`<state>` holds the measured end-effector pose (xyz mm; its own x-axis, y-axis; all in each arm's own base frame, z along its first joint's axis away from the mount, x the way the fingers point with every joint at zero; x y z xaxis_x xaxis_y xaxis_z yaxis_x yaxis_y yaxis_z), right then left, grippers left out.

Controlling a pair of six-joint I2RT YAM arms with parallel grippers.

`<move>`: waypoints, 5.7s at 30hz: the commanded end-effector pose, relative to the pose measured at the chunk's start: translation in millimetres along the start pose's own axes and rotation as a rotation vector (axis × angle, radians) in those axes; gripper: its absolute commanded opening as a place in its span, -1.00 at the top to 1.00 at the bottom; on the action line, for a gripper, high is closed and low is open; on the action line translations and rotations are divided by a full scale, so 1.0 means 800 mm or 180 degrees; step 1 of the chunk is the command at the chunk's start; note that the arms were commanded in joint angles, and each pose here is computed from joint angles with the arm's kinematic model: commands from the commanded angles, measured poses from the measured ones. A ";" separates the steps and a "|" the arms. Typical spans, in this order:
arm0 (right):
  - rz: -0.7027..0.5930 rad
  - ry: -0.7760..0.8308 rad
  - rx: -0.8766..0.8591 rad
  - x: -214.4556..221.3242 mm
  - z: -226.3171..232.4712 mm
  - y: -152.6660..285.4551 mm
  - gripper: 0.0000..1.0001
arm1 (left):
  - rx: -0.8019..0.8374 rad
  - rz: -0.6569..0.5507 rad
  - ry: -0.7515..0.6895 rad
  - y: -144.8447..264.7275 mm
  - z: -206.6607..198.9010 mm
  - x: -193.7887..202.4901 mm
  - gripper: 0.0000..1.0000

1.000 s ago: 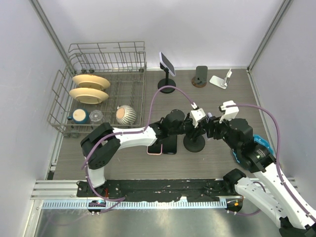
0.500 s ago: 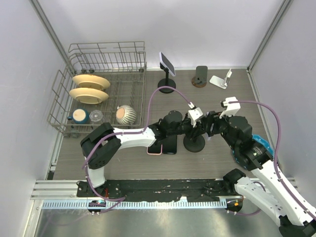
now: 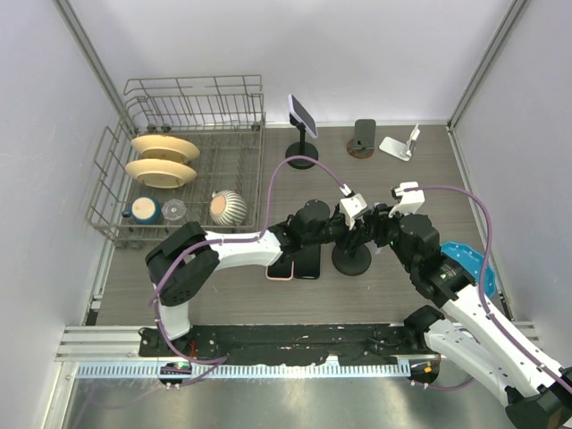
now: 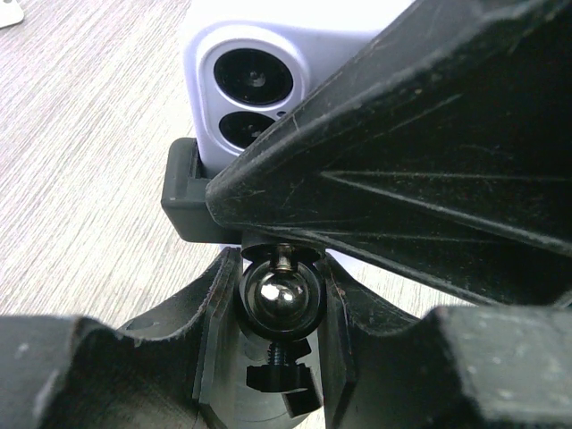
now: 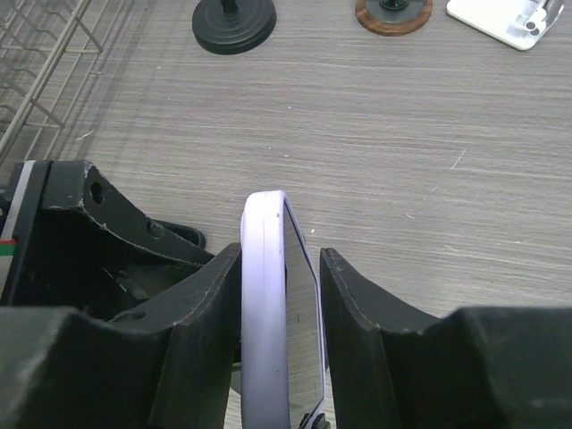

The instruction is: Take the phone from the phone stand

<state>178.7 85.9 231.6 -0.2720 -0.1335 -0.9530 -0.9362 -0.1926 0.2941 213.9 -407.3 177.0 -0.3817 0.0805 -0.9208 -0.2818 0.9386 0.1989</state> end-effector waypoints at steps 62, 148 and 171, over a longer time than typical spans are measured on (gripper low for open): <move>0.0915 0.0417 0.0129 -0.032 -0.009 0.025 0.98 | -0.1069 -0.1102 0.1382 -0.012 0.124 -0.118 1.00; 0.1283 -0.0027 -0.0211 -0.034 0.017 0.015 0.98 | -0.1622 -0.0660 0.0572 -0.025 0.106 -0.035 1.00; 0.1341 -0.0039 0.0836 -0.031 -0.012 0.013 0.99 | -0.1813 -0.0987 0.0986 0.004 0.150 -0.043 1.00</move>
<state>205.9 87.7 264.5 -0.5189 -0.1109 -0.8476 -0.8548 0.0733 0.5137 260.8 -423.3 182.4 -0.5523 -0.1131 -0.8259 -0.4648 0.8642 0.1925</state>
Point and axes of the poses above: each gripper's point midway between its finger pads, its own y axis back along the fingers, its own z axis along the line the jaws close on, x = y × z, the point moved 9 cm from there along y, back along the fingers, and after that the axes turned 12 degrees about y, right-handed, at the moved point
